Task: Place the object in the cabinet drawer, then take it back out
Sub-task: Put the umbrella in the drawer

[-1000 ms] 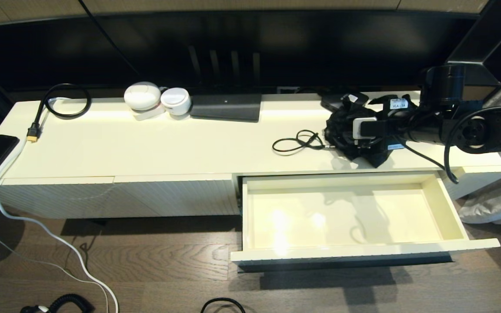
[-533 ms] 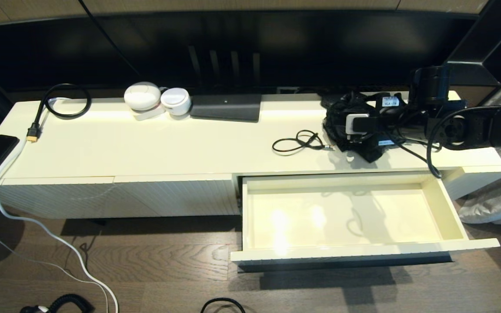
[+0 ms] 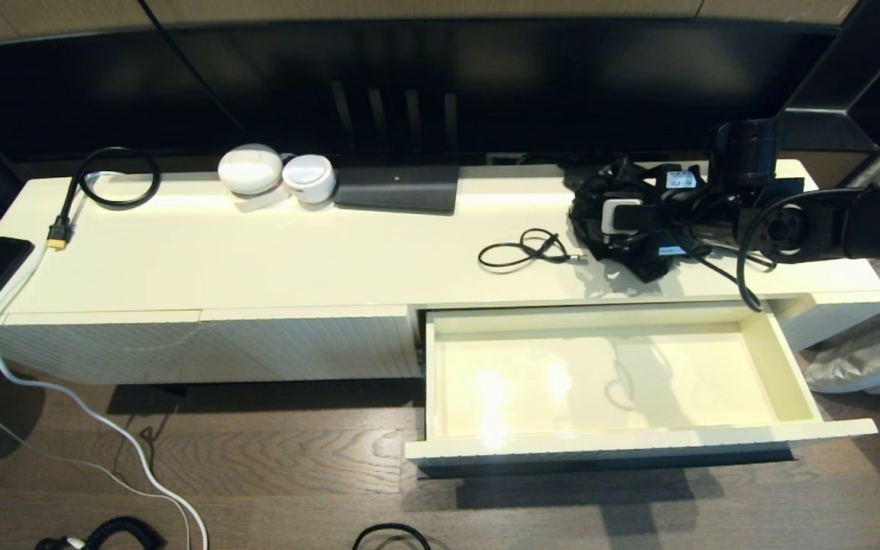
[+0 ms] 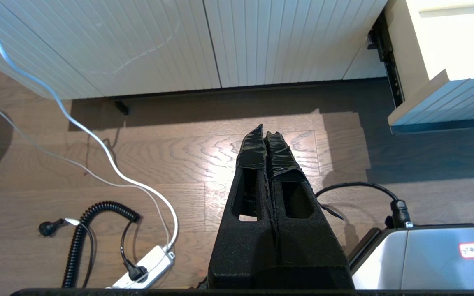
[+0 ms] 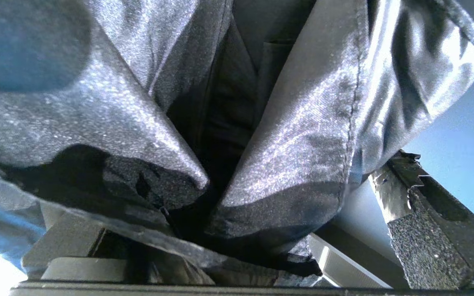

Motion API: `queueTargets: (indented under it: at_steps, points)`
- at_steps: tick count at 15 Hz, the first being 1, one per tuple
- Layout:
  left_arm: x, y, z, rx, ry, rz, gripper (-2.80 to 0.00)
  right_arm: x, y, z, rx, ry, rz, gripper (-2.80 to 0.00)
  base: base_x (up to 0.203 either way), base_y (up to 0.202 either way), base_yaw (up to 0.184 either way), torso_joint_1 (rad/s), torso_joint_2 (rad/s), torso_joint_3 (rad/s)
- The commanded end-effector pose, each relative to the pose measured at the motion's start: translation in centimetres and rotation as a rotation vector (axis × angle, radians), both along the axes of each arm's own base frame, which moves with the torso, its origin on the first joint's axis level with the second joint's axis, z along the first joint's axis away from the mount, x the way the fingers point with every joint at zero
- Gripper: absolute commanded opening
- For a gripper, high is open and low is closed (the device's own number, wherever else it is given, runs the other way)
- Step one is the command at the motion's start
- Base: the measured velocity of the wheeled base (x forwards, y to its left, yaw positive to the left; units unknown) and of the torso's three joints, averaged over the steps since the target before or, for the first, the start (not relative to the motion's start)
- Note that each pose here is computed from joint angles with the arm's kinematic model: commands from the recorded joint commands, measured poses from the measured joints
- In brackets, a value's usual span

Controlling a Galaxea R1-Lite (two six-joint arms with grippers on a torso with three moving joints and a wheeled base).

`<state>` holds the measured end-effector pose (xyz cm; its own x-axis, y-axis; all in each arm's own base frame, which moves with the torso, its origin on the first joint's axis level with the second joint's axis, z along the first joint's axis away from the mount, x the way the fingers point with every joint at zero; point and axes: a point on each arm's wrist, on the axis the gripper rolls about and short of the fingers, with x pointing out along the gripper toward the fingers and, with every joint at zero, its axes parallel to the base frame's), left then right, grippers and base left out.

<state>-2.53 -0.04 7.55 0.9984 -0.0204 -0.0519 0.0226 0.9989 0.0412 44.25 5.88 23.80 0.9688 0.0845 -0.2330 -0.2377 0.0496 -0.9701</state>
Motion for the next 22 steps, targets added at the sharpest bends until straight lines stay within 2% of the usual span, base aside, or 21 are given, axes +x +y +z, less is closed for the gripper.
queueTargets:
  at_steps: [1, 4, 7, 13, 16, 20, 22]
  points:
    - [0.0, 0.0, 0.0, 0.001, 0.000, -0.001, -2.80, 0.1, 0.0, -0.3, -0.008, 0.005, 0.002, -2.80, 0.000, 0.000, 0.000, 0.000, 0.00, 0.000]
    - [0.0, 0.0, 0.0, 0.001, 0.000, 0.000, -2.80, 0.1, 0.0, -0.3, -0.006, 0.009, -0.009, -2.80, 0.000, 0.000, 0.000, 0.000, 0.00, 0.000]
    - [0.0, 0.0, 0.0, 0.001, 0.000, -0.001, -2.80, 0.0, -0.1, -0.1, -0.009, 0.005, -0.065, -2.80, 0.000, 0.000, 0.000, 0.000, 0.00, 0.000]
    - [0.0, 0.0, 0.0, 0.001, 0.000, 0.000, -2.80, -0.9, -0.3, 0.7, -0.010, -0.002, -0.069, -2.80, 0.000, 0.000, 0.000, 0.000, 0.00, 0.000]
    - [0.0, 0.0, 0.0, 0.001, 0.000, 0.000, -2.80, -2.5, -0.5, 1.9, -0.010, -0.010, -0.076, -2.80, 0.000, 0.000, 0.000, 0.000, 0.00, 0.000]
    - [0.0, 0.0, 0.0, 0.001, 0.002, 0.000, -2.80, -7.3, -1.1, 5.3, -0.001, -0.055, -0.075, -2.80, 0.000, 0.000, 0.000, 0.000, 0.00, 0.000]
    - [0.0, 0.0, 0.0, 0.001, 0.000, 0.000, -2.80, -8.7, -1.1, 5.7, -0.003, -0.035, -0.068, -2.80, 0.000, 0.000, 0.000, 0.000, 0.00, 0.000]
